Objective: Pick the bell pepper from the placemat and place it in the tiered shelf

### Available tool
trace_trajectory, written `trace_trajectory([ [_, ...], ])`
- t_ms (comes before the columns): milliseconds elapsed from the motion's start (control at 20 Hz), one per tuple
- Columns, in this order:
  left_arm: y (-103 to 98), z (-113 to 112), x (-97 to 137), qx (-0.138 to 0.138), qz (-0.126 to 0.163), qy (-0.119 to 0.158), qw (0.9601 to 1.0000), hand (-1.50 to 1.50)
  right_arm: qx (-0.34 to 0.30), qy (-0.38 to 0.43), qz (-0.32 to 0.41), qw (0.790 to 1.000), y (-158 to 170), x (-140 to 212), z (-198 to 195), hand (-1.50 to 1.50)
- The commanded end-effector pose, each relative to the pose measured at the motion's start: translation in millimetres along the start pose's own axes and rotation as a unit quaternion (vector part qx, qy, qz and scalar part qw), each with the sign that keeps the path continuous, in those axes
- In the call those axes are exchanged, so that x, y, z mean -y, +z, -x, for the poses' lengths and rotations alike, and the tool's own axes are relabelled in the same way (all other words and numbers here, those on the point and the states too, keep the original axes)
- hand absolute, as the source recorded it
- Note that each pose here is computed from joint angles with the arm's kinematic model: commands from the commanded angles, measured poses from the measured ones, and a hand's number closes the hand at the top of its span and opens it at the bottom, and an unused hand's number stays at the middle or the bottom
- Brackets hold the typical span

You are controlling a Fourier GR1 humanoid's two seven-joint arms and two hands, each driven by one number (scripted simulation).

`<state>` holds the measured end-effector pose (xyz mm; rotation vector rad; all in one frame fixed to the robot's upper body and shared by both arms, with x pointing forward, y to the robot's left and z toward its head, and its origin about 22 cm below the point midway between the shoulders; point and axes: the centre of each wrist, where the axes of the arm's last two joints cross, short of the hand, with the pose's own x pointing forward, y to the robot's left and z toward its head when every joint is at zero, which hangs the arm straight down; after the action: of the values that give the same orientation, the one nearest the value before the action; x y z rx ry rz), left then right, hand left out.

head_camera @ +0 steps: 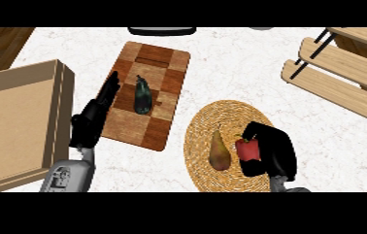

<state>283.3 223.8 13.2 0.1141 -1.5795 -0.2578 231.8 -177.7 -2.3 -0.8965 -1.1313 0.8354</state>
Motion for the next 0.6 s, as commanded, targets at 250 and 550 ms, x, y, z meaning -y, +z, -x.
trace_trajectory([
  [250, -2.5, -6.3, -3.2, 0.005, 0.009, 0.004, 0.9999, 0.00, -0.190, -0.057, 0.021, 0.980, -40.4, 13.4, -78.4, 1.50],
  [550, 11.6, 5.8, 10.6, 0.006, 0.010, 0.006, 0.9999, 0.00, -0.134, -0.199, 0.144, 0.960, -37.6, 46.8, -106.9, 1.50],
])
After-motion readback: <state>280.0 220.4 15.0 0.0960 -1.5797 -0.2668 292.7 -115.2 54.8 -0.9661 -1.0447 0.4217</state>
